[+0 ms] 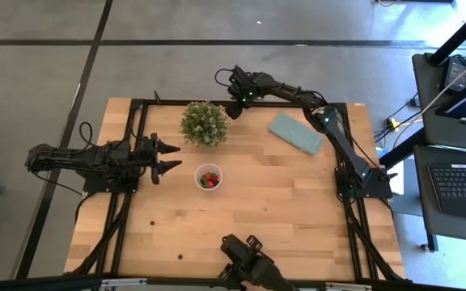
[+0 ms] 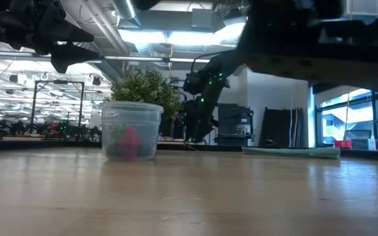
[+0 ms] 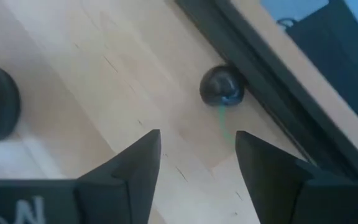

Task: Pick and placing Produce into tupperware
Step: Put the black cherry into the transparent container

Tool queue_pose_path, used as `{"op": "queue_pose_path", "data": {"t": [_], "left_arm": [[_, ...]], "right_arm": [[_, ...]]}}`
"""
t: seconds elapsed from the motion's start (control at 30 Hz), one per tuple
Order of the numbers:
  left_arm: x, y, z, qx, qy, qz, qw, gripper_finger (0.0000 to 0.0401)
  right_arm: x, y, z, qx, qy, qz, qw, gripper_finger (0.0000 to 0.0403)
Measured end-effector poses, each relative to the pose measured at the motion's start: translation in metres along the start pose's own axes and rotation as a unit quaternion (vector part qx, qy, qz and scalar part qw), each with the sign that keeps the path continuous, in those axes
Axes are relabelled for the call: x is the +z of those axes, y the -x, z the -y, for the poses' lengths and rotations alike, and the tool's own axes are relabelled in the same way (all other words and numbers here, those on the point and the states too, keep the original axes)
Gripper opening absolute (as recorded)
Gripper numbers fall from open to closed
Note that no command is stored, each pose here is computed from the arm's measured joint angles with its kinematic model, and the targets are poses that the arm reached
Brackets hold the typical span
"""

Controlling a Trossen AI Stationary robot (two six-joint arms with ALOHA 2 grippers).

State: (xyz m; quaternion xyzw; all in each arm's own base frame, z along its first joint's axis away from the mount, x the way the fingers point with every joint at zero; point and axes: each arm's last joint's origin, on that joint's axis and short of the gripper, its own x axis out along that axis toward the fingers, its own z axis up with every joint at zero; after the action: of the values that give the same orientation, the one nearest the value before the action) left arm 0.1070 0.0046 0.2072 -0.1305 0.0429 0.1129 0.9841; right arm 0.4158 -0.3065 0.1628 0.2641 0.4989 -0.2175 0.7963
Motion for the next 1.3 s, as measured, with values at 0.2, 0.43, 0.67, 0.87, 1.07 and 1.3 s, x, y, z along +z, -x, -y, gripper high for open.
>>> {"op": "queue_pose_path", "data": {"t": [0.2,0.43,0.67,0.87,1.07,1.3], "left_arm": [[0.0,0.0,0.0,-0.001,0.002,-0.001,1.0,0.0251],[0.0,0.0,0.0,-0.002,0.001,-0.001,1.0,0.0251],[0.0,0.0,0.0,-0.002,0.0,-0.002,1.0,0.0251],[0.0,0.0,0.0,-0.002,0.0,-0.001,1.0,0.0251],[0.0,0.0,0.0,-0.002,0.0,-0.001,1.0,0.0251],[0.0,0.0,0.0,-0.002,0.0,-0.001,1.0,0.0251]], "right_arm": [[0.01,0.003,-0.002,0.001,0.017,-0.004,1.0,0.0194],[0.007,0.002,0.002,-0.005,0.016,-0.029,0.999,0.0193],[0.004,0.002,0.012,-0.011,-0.019,-0.042,0.999,0.0194],[0.004,0.002,0.011,-0.01,0.002,-0.039,0.999,0.0194],[0.004,0.002,0.011,-0.008,0.024,-0.039,0.999,0.0194],[0.004,0.0,0.011,-0.001,0.025,-0.039,0.999,0.0194]]}}
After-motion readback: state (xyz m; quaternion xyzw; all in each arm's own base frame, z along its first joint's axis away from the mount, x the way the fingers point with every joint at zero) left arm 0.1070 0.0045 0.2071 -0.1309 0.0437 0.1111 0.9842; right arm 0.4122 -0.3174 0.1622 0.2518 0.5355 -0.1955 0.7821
